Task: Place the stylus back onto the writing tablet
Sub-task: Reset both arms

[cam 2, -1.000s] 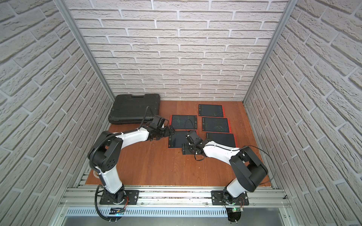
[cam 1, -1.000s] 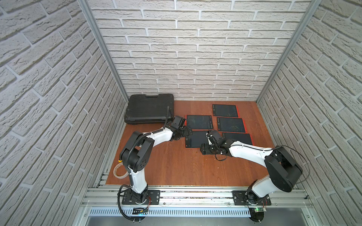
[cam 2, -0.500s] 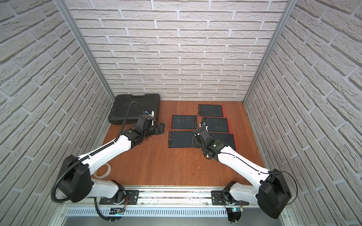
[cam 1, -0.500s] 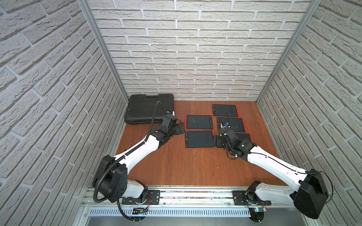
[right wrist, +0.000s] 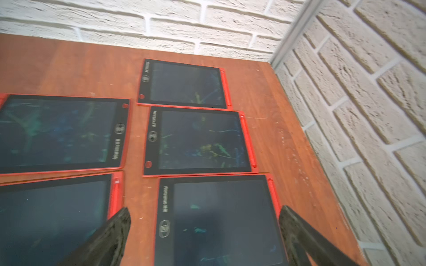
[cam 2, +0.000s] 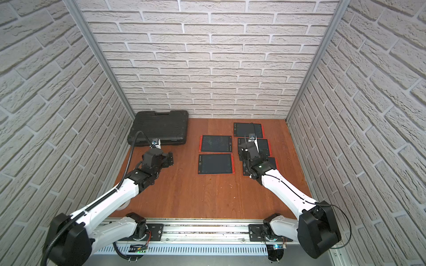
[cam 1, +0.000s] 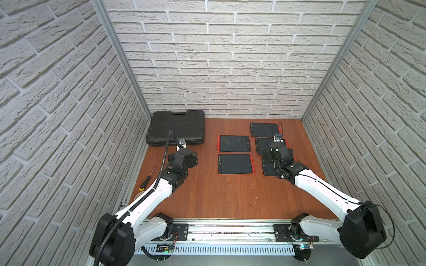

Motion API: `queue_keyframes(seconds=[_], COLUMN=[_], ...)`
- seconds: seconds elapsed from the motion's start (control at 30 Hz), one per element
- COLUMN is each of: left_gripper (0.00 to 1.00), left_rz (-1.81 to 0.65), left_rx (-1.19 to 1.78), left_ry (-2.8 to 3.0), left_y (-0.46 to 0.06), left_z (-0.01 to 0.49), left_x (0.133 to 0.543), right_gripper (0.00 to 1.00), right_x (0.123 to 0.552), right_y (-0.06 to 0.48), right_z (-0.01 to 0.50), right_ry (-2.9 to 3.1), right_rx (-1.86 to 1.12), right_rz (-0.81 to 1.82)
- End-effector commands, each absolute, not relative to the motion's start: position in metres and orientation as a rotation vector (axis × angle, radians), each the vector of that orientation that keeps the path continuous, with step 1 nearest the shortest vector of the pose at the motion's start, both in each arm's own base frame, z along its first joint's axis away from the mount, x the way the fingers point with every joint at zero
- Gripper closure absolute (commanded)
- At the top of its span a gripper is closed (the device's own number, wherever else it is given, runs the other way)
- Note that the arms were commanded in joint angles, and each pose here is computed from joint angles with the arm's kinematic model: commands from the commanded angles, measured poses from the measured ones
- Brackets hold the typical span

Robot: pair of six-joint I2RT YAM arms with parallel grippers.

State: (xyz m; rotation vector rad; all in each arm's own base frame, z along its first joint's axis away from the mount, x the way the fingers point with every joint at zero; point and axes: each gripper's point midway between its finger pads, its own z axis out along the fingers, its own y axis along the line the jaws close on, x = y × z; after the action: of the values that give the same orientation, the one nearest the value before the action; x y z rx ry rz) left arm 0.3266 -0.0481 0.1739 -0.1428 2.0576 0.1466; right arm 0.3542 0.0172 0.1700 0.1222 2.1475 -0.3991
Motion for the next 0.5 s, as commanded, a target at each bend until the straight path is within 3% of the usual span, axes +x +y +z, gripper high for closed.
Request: queue_keyframes(seconds=[0.0,0.2,0.47], left_gripper=[0.02,0.02,0.02], left_rz=[0.171,0.225,0.267], left_rx=[-0.281,-0.383,-0.393], left_ry=[1.948,1.915,1.964], left_y=[-0.021,0.015,0.026], left_z=[0.187,0.176,0.156], left_x=[0.324,0.312,0.316], right_gripper=[0.0,0.0,0.01], right_x=[0.365,0.367,0.371], right_y=[0.021,0.01,-0.004], right_z=[0.168,0.153,0.127], right_ry=[2.108,2.083,2.015], right_rx=[0.052,0.023,0.065], right_rz=[-0.312,-0.29,-0.283])
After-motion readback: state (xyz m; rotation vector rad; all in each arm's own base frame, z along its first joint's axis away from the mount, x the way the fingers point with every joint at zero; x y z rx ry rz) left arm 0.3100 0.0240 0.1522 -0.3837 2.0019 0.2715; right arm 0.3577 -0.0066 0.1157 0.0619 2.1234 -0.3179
